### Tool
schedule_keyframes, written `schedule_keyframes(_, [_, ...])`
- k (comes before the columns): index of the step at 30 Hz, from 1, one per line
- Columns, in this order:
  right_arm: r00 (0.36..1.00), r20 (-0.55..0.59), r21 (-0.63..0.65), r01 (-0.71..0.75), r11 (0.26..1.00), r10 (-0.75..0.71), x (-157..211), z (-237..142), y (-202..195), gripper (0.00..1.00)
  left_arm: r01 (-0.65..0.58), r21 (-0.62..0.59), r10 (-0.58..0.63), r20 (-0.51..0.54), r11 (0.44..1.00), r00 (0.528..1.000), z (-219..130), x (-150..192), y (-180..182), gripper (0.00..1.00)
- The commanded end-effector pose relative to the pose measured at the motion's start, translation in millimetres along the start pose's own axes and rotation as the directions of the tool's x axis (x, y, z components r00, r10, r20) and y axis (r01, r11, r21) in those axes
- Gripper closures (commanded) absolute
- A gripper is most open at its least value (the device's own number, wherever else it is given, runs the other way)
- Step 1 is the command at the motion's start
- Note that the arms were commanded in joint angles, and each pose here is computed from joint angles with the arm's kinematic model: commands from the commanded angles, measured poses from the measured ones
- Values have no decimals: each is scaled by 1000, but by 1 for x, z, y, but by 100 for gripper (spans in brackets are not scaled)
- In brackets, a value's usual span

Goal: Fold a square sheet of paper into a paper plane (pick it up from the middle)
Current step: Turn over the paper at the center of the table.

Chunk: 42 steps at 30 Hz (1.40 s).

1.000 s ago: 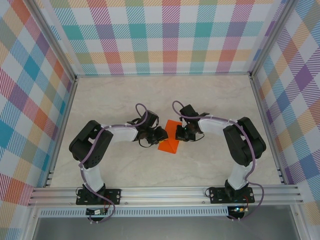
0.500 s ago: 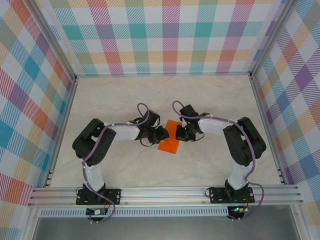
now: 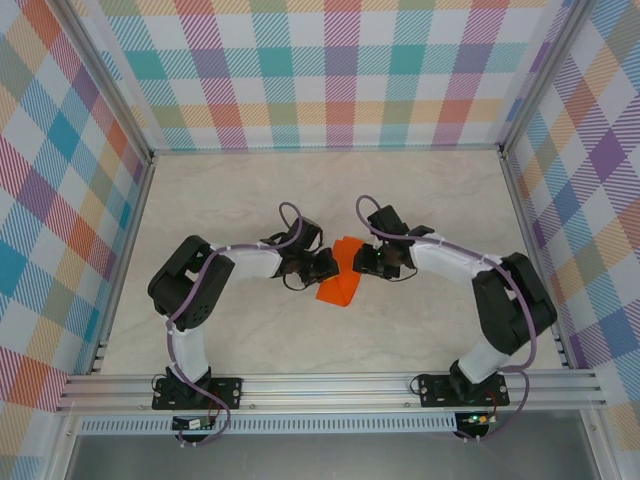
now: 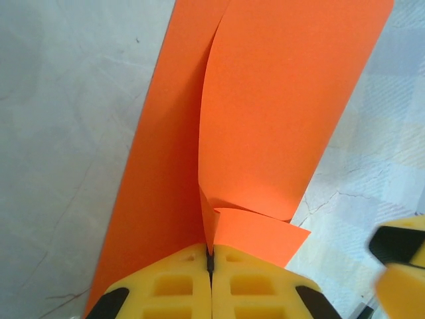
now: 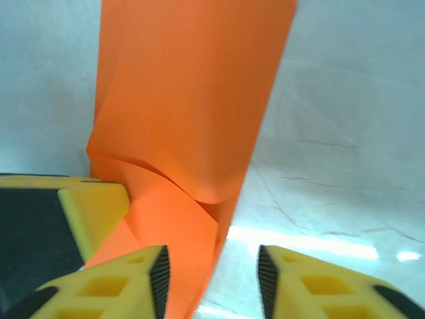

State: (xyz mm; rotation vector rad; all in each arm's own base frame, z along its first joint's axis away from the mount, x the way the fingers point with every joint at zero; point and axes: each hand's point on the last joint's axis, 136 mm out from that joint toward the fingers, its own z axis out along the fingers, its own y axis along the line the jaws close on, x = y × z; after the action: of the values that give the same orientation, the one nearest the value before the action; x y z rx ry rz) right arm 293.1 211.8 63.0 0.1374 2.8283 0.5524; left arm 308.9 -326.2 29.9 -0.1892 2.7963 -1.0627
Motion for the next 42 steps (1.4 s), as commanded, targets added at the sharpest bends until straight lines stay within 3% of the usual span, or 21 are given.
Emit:
schedule_keyframes(1, [998,53,90,-35,995,30,3,-16,-24,49,-65,-13,65,13,998,998,-1,-4,-6,97])
schedule_keyframes(8, [989,132,128,-83,988,66,9,-40,-42,29,-109,-46,110,23,993,994,-14,-6,-11,99])
schedule_keyframes(13, [980,178,114,-112,987,91,7,-61,-42,23,-146,-92,152,63,985,986,-50,-13,-29,98])
schedule_keyframes(15, [976,194,110,-123,986,100,5,-68,-42,22,-152,-171,165,66,974,984,-68,-14,-26,98])
schedule_keyframes(20, [967,224,109,-146,983,118,2,-85,-43,21,-213,-352,263,101,911,959,-117,-31,-31,98])
schedule_keyframes(26, [952,268,125,-185,975,146,0,-105,-52,14,-287,-537,429,158,793,890,-170,-62,-41,98])
schedule_keyframes(30, [940,300,148,-215,965,163,1,-112,-63,7,-292,-715,547,150,636,823,-190,-85,-35,98])
schedule_keyframes(32, [935,311,162,-230,960,172,2,-114,-69,6,-276,-813,608,116,512,785,-195,-96,-28,98])
schedule_keyframes(34, [930,321,173,-244,954,179,3,-116,-75,5,-250,-903,667,52,349,744,-196,-106,-22,99])
schedule_keyframes(37, [923,334,187,-262,947,189,5,-121,-83,4,-234,-963,714,-69,134,697,-185,-116,-15,99])
schedule_keyframes(40, [911,358,202,-291,935,206,6,-129,-92,4,-246,-969,717,-159,19,679,-162,-119,-8,99])
schedule_keyframes(42, [898,381,212,-318,924,221,7,-136,-100,3,-267,-964,717,-185,1,672,-144,-117,-3,99])
